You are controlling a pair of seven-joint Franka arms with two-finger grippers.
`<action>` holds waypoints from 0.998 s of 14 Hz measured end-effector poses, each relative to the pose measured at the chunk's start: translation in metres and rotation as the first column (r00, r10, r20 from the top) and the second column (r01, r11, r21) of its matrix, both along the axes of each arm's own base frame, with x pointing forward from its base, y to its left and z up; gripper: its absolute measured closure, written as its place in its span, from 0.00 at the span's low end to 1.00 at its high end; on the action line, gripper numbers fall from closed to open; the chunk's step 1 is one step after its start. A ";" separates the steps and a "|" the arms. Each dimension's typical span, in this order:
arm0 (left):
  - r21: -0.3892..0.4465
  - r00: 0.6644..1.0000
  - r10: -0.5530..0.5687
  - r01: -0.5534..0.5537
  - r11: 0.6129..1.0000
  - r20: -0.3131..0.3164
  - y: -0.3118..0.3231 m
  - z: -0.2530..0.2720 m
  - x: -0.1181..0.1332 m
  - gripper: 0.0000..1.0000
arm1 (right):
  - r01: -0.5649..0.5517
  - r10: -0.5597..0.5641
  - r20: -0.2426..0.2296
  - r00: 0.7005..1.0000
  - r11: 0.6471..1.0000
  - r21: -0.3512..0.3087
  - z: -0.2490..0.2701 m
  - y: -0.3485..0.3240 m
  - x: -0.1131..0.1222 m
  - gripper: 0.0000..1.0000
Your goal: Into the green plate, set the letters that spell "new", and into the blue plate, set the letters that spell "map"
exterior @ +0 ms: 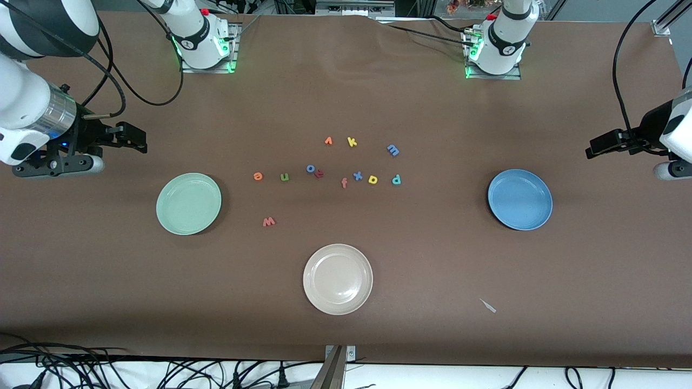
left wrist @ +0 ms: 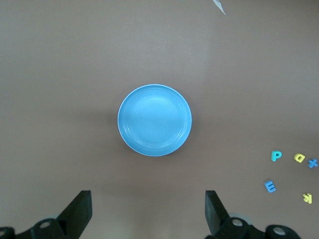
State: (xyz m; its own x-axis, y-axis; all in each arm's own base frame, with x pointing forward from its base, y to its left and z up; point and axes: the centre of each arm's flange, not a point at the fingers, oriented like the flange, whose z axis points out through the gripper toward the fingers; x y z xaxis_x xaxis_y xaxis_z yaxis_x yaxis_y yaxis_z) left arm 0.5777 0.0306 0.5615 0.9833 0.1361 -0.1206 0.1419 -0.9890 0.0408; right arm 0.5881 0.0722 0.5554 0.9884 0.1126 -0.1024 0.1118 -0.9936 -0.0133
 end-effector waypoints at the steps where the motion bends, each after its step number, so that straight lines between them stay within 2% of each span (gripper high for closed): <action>1: 0.000 1.000 0.000 0.000 1.000 0.000 0.000 0.000 0.000 0.00 | 0.000 0.000 -0.001 1.000 1.000 0.000 -0.001 0.000 0.000 0.00; 14: 0.000 1.000 -0.001 0.001 1.000 0.001 0.000 -0.002 0.002 0.00 | -0.015 0.015 0.003 1.000 1.000 0.002 -0.020 0.009 0.001 0.00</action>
State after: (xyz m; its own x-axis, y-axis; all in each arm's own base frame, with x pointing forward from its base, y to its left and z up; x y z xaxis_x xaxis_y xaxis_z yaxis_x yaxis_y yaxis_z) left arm 0.5792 0.0301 0.5592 0.9835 0.1351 -0.1200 0.1409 -0.9892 0.0410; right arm 0.5887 0.0812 0.5350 0.9869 0.1271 -0.0996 0.1263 -0.9919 -0.0152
